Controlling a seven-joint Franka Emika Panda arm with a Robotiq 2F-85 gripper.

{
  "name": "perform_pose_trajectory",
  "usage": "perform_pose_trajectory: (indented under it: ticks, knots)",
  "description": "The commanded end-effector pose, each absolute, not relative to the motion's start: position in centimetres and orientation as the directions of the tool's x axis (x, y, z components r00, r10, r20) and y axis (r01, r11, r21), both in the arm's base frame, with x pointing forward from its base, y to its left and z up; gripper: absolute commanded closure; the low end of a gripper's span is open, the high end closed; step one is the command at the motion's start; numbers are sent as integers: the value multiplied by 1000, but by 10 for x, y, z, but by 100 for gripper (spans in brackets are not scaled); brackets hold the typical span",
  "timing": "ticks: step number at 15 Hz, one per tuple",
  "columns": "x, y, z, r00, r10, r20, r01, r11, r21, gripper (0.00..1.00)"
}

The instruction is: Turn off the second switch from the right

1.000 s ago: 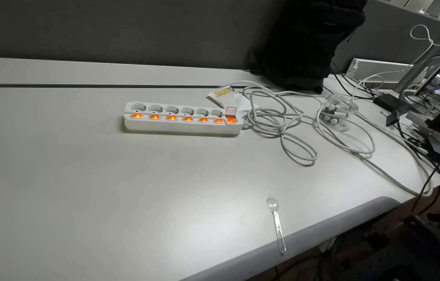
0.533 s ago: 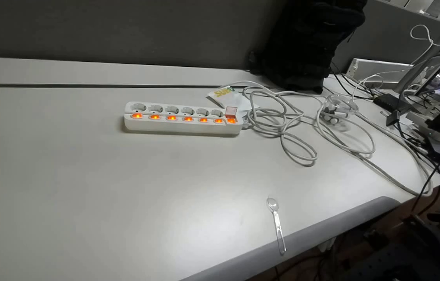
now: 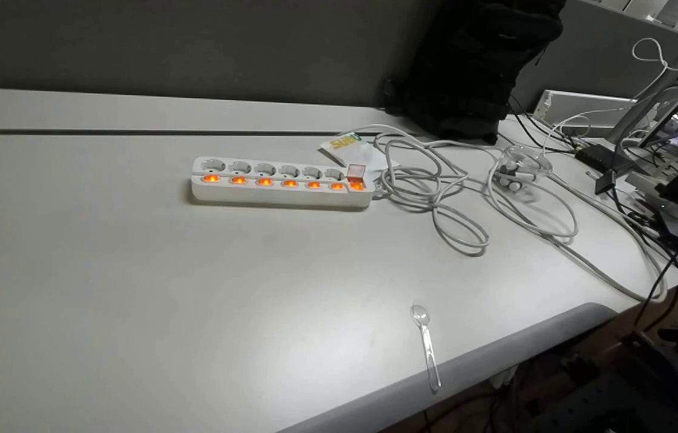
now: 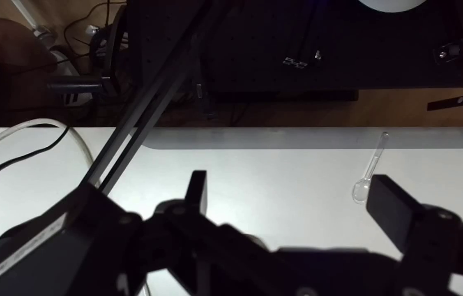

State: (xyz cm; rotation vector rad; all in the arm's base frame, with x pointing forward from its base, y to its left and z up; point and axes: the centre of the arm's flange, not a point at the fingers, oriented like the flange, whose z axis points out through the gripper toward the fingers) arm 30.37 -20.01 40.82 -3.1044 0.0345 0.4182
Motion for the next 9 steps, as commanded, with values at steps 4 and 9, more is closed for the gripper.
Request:
perform_pose_trajectory:
  ticks: [4, 9]
  knots:
    - [334, -199, 410, 988, -143, -66, -134, -984, 119, 0]
    - [376, -174, 399, 982, -157, 101, -175, -964, 200, 0]
